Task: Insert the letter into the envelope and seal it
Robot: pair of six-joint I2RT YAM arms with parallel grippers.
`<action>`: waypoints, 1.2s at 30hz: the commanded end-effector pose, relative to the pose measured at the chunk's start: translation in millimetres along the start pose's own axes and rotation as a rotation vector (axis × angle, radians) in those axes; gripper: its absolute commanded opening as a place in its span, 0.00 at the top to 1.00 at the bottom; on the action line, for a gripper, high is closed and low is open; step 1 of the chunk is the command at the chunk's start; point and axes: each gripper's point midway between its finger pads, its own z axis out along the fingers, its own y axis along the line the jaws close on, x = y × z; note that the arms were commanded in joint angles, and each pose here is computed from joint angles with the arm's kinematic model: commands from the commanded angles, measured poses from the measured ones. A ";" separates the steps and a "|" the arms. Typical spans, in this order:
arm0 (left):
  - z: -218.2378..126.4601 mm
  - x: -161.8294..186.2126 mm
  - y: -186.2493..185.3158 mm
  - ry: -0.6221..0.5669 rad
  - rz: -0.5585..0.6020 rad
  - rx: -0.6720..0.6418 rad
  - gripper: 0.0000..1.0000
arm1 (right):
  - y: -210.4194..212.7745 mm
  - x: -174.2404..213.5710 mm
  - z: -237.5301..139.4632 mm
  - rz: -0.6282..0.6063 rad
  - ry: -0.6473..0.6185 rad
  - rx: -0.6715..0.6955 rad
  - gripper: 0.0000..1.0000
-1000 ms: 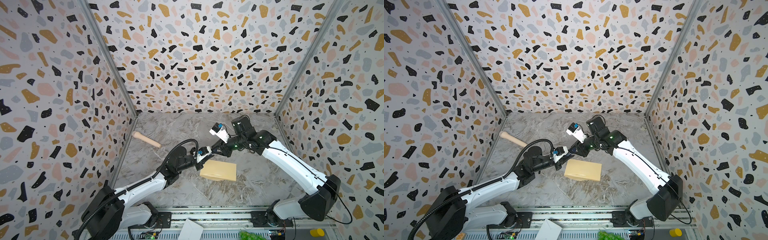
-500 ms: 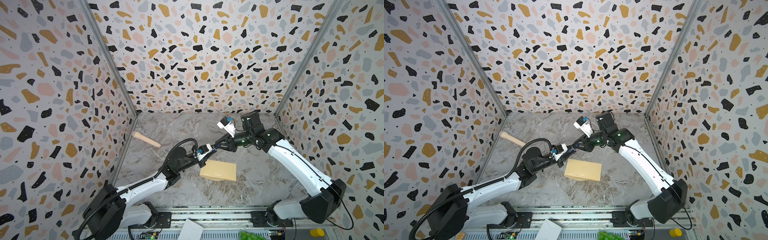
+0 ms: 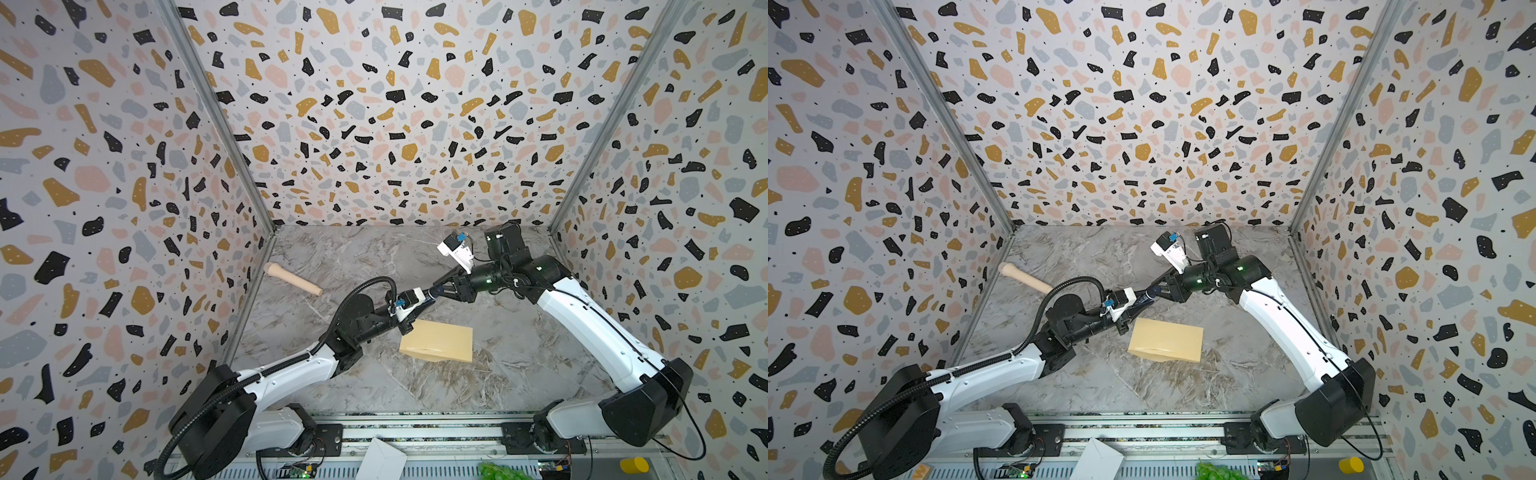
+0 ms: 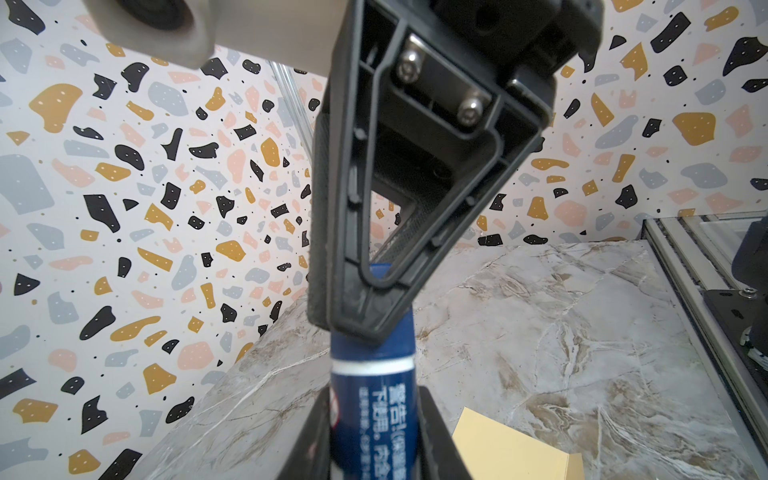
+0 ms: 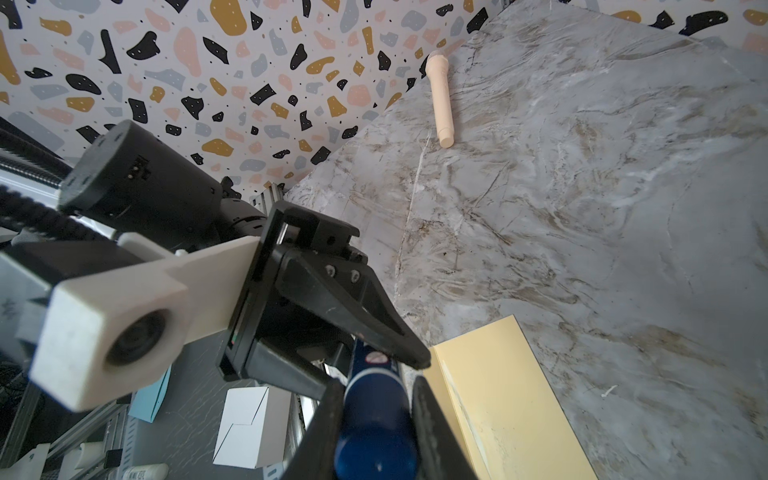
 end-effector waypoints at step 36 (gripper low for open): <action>-5.7 54.5 -5.2 0.173 -0.055 0.005 1.00 | -7.1 -40.6 -60.4 -0.077 -0.205 0.119 1.00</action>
